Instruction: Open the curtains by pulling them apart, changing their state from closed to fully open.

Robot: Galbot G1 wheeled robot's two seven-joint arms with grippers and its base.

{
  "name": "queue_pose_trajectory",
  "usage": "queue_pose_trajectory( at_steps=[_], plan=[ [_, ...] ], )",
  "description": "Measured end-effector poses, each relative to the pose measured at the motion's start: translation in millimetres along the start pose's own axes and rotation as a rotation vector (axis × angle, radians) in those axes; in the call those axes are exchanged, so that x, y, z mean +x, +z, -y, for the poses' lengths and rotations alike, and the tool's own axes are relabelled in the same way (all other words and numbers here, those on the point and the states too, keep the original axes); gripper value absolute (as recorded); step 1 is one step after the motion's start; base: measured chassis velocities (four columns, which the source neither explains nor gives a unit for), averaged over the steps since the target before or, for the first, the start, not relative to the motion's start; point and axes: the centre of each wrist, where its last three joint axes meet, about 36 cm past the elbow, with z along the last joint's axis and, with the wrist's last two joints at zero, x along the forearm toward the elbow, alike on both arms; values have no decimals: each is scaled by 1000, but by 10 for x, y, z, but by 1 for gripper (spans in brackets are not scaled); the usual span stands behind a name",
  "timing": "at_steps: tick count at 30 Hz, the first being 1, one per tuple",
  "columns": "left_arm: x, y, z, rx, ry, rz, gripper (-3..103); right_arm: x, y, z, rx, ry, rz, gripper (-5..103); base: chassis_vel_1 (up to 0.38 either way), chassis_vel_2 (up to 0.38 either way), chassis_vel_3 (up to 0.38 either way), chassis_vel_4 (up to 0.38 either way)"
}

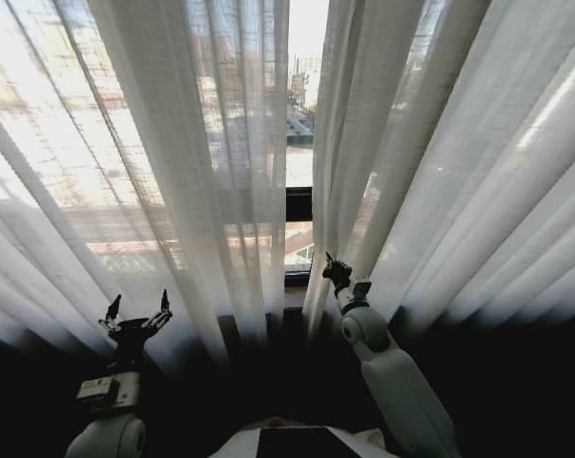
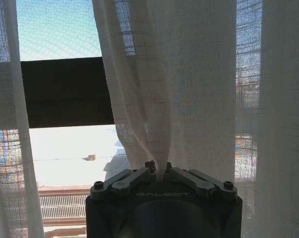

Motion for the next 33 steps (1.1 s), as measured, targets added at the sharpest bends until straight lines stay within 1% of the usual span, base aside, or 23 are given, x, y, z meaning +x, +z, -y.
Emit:
queue_pose_trajectory(
  at_steps=[8, 13, 18, 33],
  plan=[
    [5, 15, 3, -1, 0, 2, 100, 31, 34, 44, 2, 11, -9, 0, -42, -62, 43, 62],
    [8, 18, 12, 0, 1, 2, 100, 34, 26, 63, 4, 15, -5, 0, -164, -210, 157, 177],
    [11, 21, 22, 1, 2, 1, 100, 32, 21, 71, 4, 17, -2, 0, -244, -248, 241, 277],
    [16, 15, 35, 0, 6, 4, 100, 25, -10, 153, 5, 37, 8, 0, -319, -357, 311, 353]
  ],
)
